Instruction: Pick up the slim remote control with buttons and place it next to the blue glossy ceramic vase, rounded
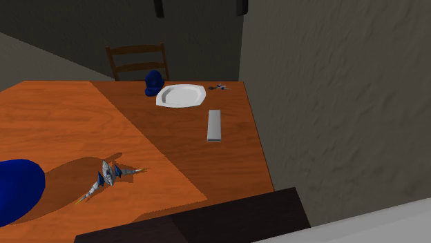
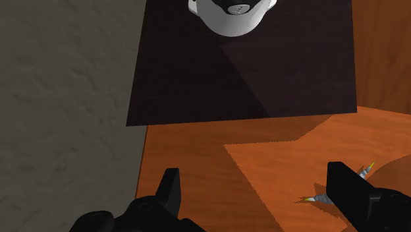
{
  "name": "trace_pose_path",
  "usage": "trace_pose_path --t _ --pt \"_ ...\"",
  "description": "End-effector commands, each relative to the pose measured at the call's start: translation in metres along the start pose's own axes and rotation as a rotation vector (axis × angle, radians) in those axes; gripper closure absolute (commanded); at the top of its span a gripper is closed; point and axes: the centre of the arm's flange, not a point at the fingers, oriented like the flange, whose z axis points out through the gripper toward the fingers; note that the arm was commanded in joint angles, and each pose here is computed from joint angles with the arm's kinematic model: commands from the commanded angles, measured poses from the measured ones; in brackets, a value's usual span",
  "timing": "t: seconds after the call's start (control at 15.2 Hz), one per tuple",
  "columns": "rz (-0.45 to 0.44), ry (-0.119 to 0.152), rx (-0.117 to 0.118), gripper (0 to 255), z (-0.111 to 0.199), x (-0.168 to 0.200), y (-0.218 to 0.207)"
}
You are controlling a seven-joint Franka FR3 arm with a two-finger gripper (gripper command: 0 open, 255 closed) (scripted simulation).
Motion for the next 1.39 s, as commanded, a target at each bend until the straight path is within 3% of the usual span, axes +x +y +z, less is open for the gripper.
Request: trace_pose_path --t 0.0,1.32 --pt "0.0 0.0 0.0 0 0.0 0.0 0.0" --pt "0.017 0.098 -0.005 0 0.164 0.189 0.039"
